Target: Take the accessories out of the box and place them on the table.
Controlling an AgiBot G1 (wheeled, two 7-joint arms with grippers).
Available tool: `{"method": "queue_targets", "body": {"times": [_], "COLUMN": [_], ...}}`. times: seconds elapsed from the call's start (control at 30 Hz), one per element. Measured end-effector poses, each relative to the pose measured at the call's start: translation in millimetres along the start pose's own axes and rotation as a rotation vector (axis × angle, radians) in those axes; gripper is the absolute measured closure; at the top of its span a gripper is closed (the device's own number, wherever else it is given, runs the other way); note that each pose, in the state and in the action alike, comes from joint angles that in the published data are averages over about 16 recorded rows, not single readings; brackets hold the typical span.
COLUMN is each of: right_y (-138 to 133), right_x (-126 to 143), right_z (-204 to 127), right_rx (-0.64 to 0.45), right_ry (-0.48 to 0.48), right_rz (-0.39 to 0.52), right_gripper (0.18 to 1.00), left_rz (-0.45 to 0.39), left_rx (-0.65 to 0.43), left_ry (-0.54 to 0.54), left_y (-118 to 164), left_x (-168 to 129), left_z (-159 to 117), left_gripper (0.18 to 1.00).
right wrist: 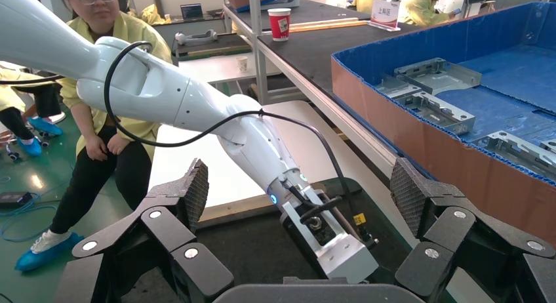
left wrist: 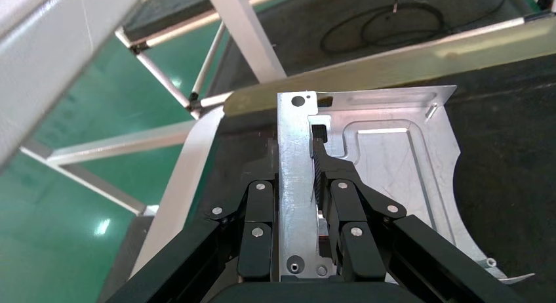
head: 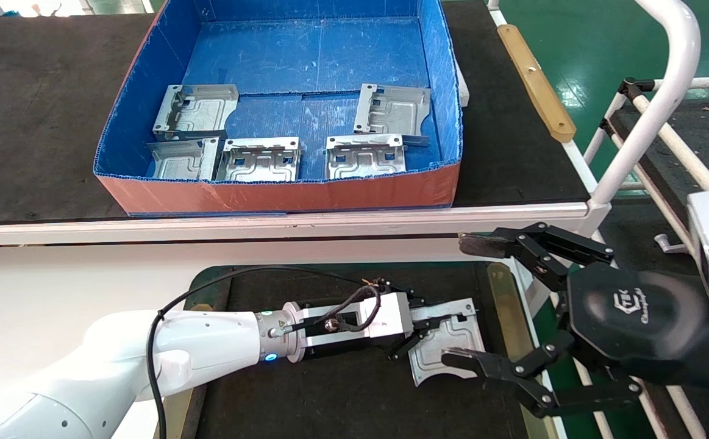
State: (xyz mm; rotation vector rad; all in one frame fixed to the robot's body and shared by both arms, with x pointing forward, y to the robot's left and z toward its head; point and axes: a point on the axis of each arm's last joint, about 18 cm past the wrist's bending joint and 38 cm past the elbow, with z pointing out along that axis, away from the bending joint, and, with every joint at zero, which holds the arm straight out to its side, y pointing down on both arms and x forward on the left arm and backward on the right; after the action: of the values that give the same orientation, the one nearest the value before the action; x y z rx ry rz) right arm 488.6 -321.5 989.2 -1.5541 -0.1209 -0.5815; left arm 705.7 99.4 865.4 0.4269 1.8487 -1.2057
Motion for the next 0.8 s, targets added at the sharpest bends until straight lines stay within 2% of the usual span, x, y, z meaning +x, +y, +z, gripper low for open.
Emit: {"method": "queue_targets", "body": {"times": [0.37, 0.57, 0.8], "right_y": [0.0, 0.0, 0.0], "right_x": [0.0, 0.0, 0.0], "right_z": [0.0, 0.0, 0.0], "right_rx": [0.0, 0.0, 0.0], "right_ry": [0.0, 0.0, 0.0], "right_rz": [0.0, 0.0, 0.0], "right_gripper": [0.178, 0.178, 0.178], "left_rz": [-0.005, -0.003, -0.002], "left_rx": [-0.008, -0.006, -0.004], "left_ry": [-0.005, -0.004, -0.003], "left_y": [1.2, 0.8, 0.5], "left_x": [-0.8, -0.8, -0.8], "left_z": [0.7, 0.3, -0.1], "left_gripper": [0.878, 0.824, 0.707]}}
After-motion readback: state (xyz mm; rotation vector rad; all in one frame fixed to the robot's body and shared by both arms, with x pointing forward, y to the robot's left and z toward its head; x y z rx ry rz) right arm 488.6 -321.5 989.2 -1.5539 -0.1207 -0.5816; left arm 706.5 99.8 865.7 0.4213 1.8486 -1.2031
